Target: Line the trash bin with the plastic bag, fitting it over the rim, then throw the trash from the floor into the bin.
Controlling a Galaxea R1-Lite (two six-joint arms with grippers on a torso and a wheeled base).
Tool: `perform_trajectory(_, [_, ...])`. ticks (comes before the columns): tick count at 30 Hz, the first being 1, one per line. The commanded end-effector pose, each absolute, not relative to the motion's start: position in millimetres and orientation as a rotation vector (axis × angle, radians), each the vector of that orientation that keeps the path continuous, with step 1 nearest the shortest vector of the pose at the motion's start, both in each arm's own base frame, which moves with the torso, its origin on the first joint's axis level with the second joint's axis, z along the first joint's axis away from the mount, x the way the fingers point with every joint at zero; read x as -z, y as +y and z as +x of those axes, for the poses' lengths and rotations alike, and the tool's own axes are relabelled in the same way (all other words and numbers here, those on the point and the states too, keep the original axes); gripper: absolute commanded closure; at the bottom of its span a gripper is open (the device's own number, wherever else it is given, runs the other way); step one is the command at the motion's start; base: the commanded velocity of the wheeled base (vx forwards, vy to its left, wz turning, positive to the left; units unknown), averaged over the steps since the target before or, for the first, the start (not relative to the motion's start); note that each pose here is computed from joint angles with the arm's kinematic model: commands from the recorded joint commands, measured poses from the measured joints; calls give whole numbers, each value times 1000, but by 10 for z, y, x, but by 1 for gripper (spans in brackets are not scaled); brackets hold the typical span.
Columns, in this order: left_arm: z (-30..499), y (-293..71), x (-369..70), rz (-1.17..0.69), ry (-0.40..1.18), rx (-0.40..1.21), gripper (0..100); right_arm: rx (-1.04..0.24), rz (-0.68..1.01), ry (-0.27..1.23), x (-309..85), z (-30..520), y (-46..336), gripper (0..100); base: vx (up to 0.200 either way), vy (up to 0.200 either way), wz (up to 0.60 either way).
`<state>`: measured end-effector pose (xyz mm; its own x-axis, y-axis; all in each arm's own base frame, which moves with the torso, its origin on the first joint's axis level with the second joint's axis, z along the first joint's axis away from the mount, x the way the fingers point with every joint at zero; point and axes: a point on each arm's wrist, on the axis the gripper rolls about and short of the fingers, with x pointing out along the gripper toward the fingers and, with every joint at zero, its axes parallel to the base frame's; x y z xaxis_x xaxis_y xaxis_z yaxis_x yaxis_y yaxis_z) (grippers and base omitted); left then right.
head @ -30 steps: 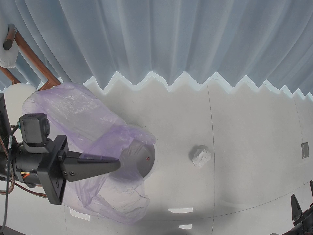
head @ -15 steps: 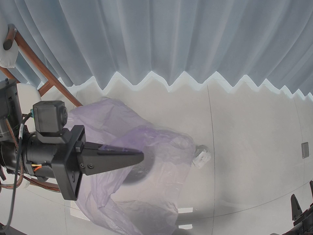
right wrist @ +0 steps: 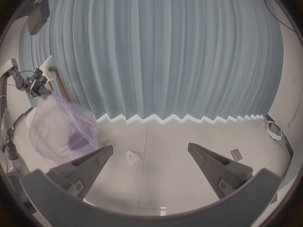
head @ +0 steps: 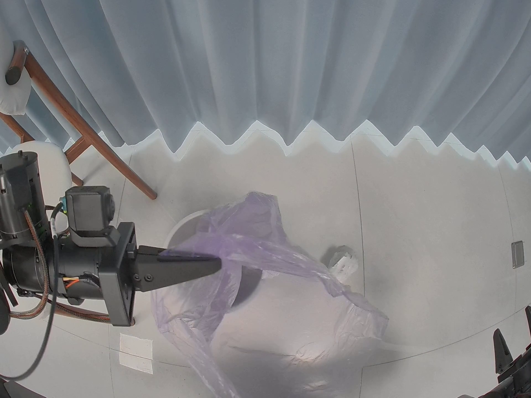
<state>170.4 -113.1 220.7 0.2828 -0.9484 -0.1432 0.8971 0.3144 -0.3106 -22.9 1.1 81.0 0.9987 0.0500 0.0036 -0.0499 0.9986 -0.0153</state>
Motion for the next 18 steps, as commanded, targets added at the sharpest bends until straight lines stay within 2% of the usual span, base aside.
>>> perform_trajectory(1, [1785, -840, -2038, -210, 361, 1113, 100, -51, -15, -3, -758, -228, 11, 0, 0, 0, 0])
perform_trajectory(18, [2220, 260, -1823, -220, 209, 614, 100, -51, -17, -3, -758, -228, 11, 0, 0, 0, 0])
